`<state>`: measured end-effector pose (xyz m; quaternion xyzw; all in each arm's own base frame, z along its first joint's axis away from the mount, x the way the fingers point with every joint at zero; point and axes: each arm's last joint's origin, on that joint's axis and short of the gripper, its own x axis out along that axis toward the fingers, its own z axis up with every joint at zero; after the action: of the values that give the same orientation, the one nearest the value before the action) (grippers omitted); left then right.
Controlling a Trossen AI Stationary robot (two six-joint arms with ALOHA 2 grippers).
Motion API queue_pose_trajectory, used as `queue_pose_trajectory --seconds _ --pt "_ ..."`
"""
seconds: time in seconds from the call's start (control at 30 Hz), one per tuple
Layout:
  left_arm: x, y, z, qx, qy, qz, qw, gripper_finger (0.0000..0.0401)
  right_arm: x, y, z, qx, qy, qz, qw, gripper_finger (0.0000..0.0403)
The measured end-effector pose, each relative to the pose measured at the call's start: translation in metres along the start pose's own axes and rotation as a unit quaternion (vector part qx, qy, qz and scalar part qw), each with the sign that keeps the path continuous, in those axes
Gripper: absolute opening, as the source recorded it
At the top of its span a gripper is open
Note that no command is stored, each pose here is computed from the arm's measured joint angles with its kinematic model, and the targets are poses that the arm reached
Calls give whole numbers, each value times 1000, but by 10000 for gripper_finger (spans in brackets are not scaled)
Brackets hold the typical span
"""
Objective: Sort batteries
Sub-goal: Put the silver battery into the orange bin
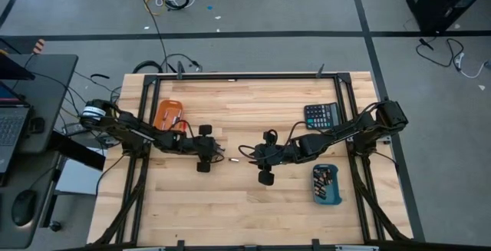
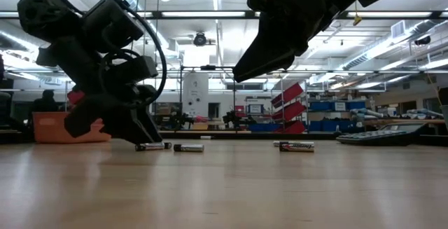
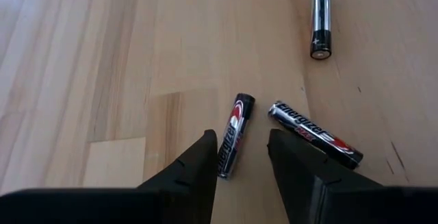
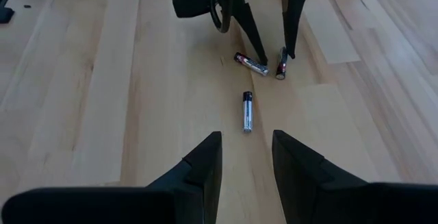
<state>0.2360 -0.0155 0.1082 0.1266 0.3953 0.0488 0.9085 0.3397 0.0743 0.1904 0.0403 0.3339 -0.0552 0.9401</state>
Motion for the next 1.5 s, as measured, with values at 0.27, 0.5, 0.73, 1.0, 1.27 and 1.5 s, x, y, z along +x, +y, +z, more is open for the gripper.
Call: queue_pose_trajectory --seconds 0.27,0.5,0.73,1.0,1.27,1.5 --pt "0 1 -1 -16 6 2 1000 94 0 0 0 0 0 0 1000 115" --pt "2 7 -4 -47 18 14 999 45 0 0 0 0 0 0 1000 115" --pt "2 7 -4 -52 21 20 998 14 0 0 0 2 0 0 1000 115" --pt "2 8 -2 -72 4 26 997 11 -1 3 -1 -1 0 4 1000 115" --pt "2 8 -1 -100 -3 34 994 10 -1 4 -1 -2 0 5 1000 115" --pt "-3 9 3 -111 -20 39 993 10 -1 4 -1 -2 0 5 1000 115"
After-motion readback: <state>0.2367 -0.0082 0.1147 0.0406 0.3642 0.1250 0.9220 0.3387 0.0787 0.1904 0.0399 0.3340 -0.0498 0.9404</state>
